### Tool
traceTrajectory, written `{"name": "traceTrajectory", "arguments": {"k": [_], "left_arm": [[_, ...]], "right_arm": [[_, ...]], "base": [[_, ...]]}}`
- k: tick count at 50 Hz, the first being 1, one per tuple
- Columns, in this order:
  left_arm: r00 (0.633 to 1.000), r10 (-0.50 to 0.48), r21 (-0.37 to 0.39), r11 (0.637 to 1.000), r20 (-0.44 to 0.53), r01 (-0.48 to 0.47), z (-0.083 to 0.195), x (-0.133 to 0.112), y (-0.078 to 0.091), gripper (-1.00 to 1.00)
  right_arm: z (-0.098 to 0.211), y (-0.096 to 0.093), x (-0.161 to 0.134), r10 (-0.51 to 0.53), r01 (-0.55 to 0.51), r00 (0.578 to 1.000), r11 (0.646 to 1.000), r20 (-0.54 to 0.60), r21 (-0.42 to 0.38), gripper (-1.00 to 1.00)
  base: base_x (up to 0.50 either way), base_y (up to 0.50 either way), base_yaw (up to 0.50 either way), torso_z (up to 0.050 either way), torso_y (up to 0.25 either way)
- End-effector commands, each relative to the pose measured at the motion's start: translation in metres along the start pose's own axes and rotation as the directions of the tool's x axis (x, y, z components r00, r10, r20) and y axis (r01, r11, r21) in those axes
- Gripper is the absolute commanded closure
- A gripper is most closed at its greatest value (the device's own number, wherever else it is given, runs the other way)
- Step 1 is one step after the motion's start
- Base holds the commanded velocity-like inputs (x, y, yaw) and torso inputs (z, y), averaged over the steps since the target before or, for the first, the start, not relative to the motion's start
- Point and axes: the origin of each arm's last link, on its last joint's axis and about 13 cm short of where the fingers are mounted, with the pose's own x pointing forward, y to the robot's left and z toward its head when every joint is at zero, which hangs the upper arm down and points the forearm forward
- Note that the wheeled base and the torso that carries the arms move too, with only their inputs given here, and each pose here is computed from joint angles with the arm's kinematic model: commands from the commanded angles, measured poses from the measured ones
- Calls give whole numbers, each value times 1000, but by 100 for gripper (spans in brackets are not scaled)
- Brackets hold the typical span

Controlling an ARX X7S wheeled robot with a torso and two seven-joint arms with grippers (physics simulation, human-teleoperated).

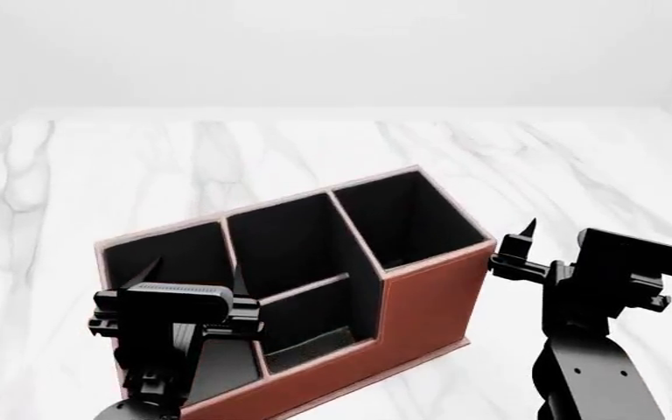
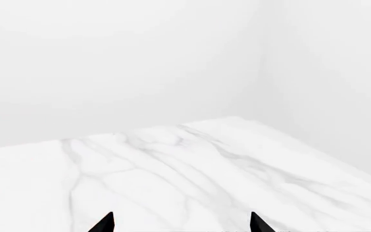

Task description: Pick up the book and place it in the left compartment of the caddy.

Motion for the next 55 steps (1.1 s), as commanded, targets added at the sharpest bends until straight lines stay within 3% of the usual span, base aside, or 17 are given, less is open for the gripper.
{"name": "traceTrajectory", "arguments": {"k": [1,21,34,37,39,41,42,43,44,45,46,49,50,51,53,55], "left_arm": [[1000,0,2,1000,0,0,0,-1,0,-100],[1000,-4,-3,1000,-7,4,-2,0,-1,-100],[1000,-12,-6,1000,-5,12,-1,-1,-1,-100],[997,-70,-8,998,-10,70,6,-3,-2,-100],[984,-176,-32,984,-37,174,15,-7,-4,-100],[955,-278,43,958,-103,284,30,-11,-7,-100],[927,-355,12,933,-121,359,38,-13,-7,-100],[927,-355,12,933,-121,359,39,-13,-7,-100],[884,-448,19,891,-136,454,50,-15,-8,-100],[856,-499,23,862,-138,506,59,-16,-9,-100],[818,-559,-24,827,-138,561,72,-15,-8,-100],[715,-682,-12,725,-153,689,93,-13,-10,-100],[708,-687,-33,721,-164,692,96,-12,-10,-100],[619,-754,-68,645,-219,761,103,-9,-11,-100],[592,-769,-58,620,-240,782,108,-5,-11,-100],[533,-796,-65,572,-286,818,112,-1,-12,-100]], "right_arm": [[0,-1,1,-9,9,1000,1000,-6,-1,-100],[-1,-24,35,-113,110,993,992,-43,-61,-100],[-7,-25,35,-111,107,992,992,-64,-60,-100],[-4,-25,36,-112,109,992,992,-63,-57,-100],[-5,-25,36,-112,108,992,993,-62,-56,-100],[-3,-25,36,-112,109,992,992,-58,-55,-100],[-2,-24,36,-110,107,992,993,-57,-54,-100],[-2,-24,36,-110,107,992,993,-57,-54,-100],[-1,-24,36,-110,107,992,993,-54,-56,-100],[-1,-23,36,-108,105,993,993,-54,-57,-100],[-1,-23,36,-105,102,993,993,-54,-58,-100],[0,-23,36,-100,97,994,994,-53,-56,-100],[0,-22,36,-100,97,994,994,-54,-56,-100],[1,-22,37,-98,95,994,994,-53,-56,-100],[0,-21,37,-97,93,994,994,-54,-60,-100],[-1,-21,38,-96,93,994,994,-55,-63,-100]], "base": [[0,0,0,0,0],[0,0,0,0,0],[0,0,0,0,0],[0,0,0,0,0],[0,0,0,0,0],[0,0,0,0,0],[0,0,0,0,0],[0,0,0,0,0],[0,0,0,0,0],[0,0,0,0,0],[0,0,0,0,0],[0,0,0,0,0],[0,0,0,0,0],[0,0,0,0,0],[0,0,0,0,0],[0,0,0,0,0]]}}
